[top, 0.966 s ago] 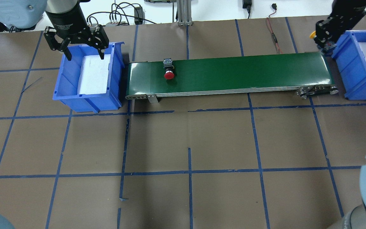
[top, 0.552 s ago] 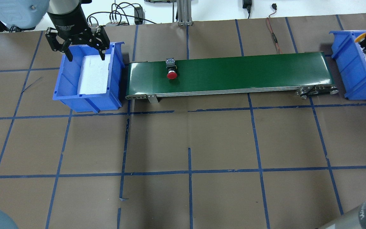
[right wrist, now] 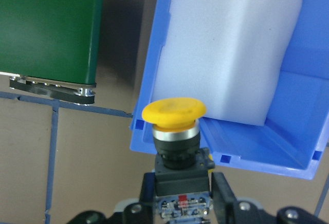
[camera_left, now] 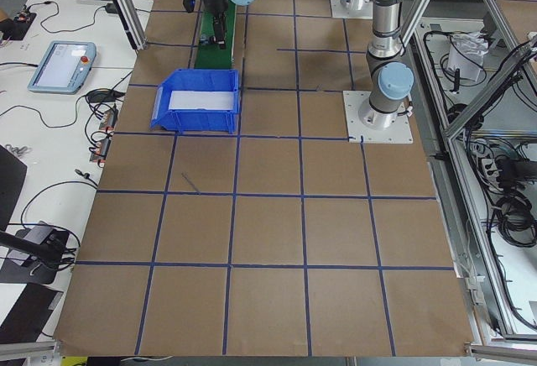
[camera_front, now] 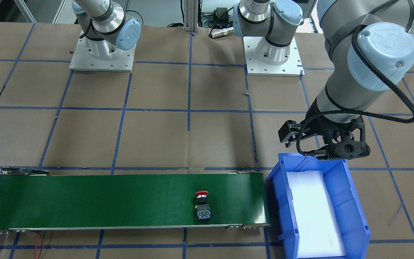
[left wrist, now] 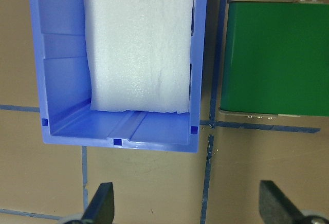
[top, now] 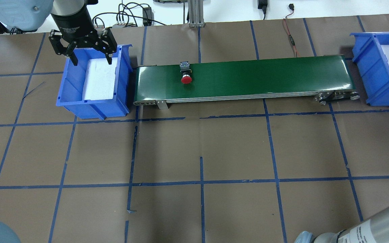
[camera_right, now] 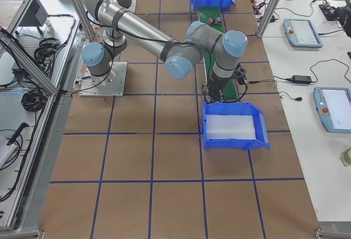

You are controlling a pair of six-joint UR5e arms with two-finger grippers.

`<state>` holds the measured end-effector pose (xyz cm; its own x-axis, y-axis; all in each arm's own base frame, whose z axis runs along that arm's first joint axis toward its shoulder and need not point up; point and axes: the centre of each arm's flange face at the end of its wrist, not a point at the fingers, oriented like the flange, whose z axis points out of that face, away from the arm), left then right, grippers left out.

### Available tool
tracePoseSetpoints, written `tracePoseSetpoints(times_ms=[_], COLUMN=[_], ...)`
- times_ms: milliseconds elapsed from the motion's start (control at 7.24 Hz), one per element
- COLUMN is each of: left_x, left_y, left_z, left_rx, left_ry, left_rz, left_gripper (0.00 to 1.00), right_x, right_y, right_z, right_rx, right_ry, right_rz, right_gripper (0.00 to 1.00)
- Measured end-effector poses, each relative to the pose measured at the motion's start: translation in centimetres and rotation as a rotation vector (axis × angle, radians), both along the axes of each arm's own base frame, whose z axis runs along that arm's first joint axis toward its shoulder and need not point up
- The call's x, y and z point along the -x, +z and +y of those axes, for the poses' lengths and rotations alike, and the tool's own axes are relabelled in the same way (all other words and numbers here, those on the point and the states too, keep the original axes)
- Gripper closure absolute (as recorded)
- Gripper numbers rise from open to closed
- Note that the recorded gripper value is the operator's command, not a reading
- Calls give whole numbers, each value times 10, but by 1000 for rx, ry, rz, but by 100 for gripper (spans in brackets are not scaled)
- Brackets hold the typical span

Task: Transport two buttons from left to right
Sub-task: 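Carry the yellow button into the far blue bin and lower it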

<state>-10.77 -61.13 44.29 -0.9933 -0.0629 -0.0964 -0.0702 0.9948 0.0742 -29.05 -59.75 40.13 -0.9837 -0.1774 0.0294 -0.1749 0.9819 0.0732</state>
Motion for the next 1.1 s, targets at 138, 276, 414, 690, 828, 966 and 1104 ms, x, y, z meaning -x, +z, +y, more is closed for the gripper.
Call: tracePoseSetpoints(times_ms=[138,276,414,690,828,966,1104], left_x=[0,0,0,0,0,0,0], left_y=[0,0,0,0,0,0,1], left_z=[0,0,0,0,0,0,0], left_rx=[0,0,0,0,1,1,2], left_ry=[0,0,0,0,0,0,0], left_rz=[0,-1,-1,0,0,0,1], left_gripper=[0,0,0,0,0,0,0], right_x=[15,25,32,43,46,46,46], right_y=[-11,-24,-39,-71,-80,-85,-92], right_z=[0,-3,-9,-23,-27,-30,-32], right_rx=[-1,0,6,13,17,20,22], right_ry=[-7,-11,-13,-13,-12,-10,-9], right_rz=[-3,-3,2,8,10,13,14], right_gripper=[93,93,93,93,92,93,93])
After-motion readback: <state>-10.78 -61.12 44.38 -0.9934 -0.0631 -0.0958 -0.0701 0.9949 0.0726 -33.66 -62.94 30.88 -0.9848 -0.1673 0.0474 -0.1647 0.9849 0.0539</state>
